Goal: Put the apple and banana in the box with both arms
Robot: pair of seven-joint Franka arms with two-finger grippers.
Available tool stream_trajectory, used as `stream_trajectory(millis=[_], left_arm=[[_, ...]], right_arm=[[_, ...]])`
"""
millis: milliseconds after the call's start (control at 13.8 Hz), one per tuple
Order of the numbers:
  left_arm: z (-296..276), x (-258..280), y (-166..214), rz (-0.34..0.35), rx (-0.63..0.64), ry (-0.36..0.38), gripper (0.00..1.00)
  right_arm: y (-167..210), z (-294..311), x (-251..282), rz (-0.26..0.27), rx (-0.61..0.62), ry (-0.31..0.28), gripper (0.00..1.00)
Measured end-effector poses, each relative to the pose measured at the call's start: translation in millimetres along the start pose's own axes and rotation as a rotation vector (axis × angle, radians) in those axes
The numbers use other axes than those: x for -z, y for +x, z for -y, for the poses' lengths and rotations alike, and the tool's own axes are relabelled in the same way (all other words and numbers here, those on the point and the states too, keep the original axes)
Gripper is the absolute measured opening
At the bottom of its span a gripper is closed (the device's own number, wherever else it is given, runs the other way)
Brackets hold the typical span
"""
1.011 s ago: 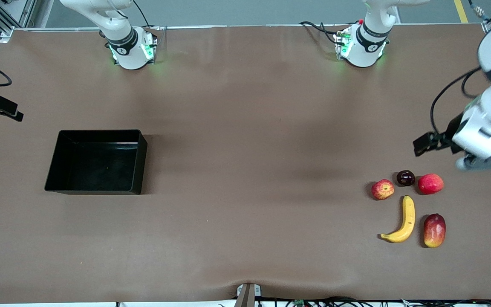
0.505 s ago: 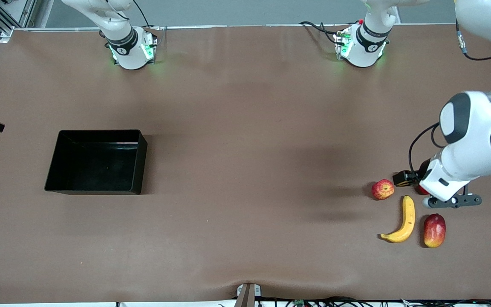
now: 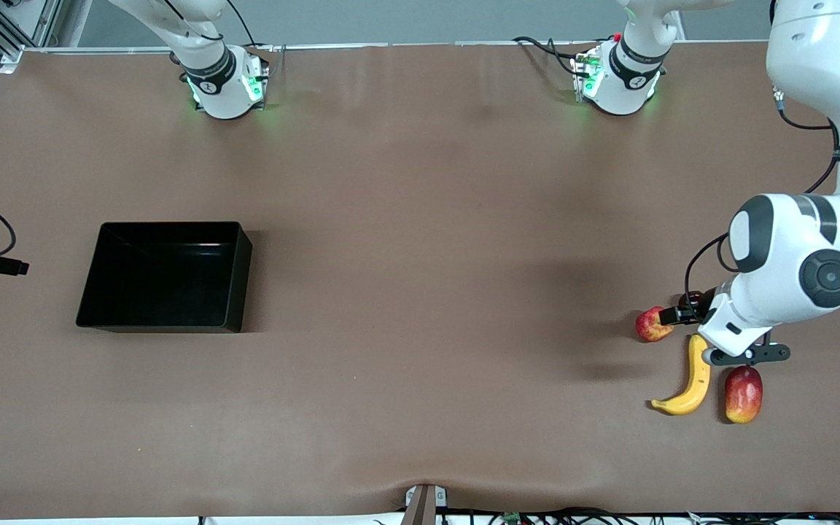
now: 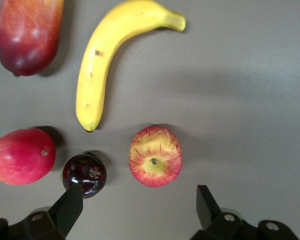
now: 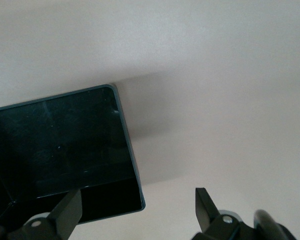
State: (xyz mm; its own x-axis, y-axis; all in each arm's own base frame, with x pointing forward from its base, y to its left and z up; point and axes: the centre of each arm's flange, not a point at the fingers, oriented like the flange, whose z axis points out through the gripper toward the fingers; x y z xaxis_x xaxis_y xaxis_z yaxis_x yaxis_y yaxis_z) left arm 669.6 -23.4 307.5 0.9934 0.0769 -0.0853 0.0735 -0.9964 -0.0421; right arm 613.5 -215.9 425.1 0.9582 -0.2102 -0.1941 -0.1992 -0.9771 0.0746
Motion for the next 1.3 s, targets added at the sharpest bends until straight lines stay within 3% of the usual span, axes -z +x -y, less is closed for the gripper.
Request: stream_trajectory(millis=[217,505,722,939,1011,1083,1155,1227,1300], left_arm=[[1,-22,1,0.030,0.002,0.001,1.00],[-1,-55,4,0.045,0.013,-0.002,1.00],[-2,-75,4,0.038,0.018,-0.007,1.00],[-1,-90,1,0.034,0.020,-0.010,1.00],[0,-94,0,0.035,0.022,-0.010,1.00],[1,-97,0,0.038,0.023,-0.011,1.00],[1,-98,0,0.039,0.024,-0.011,0.93],[1,-98,0,0.040,0.024,-0.011,0.81],[1,-98,0,0.038,0.024,-0.011,0.72]], right_arm=[[9,3,-33,0.049,0.048,0.002,1.00],[20,-15,-89,0.023,0.185,0.003,1.00],[14,-17,-136,0.025,0.176,0.052,1.00],[9,-7,-150,0.045,0.172,0.093,1.00],[7,-5,-154,0.053,0.172,0.097,0.94],[6,-5,-158,0.054,0.172,0.098,0.81],[5,-5,-164,0.046,0.170,0.096,0.73],[4,-4,-172,0.031,0.169,0.093,0.63],[1,-3,-181,0.021,0.169,0.090,0.63]])
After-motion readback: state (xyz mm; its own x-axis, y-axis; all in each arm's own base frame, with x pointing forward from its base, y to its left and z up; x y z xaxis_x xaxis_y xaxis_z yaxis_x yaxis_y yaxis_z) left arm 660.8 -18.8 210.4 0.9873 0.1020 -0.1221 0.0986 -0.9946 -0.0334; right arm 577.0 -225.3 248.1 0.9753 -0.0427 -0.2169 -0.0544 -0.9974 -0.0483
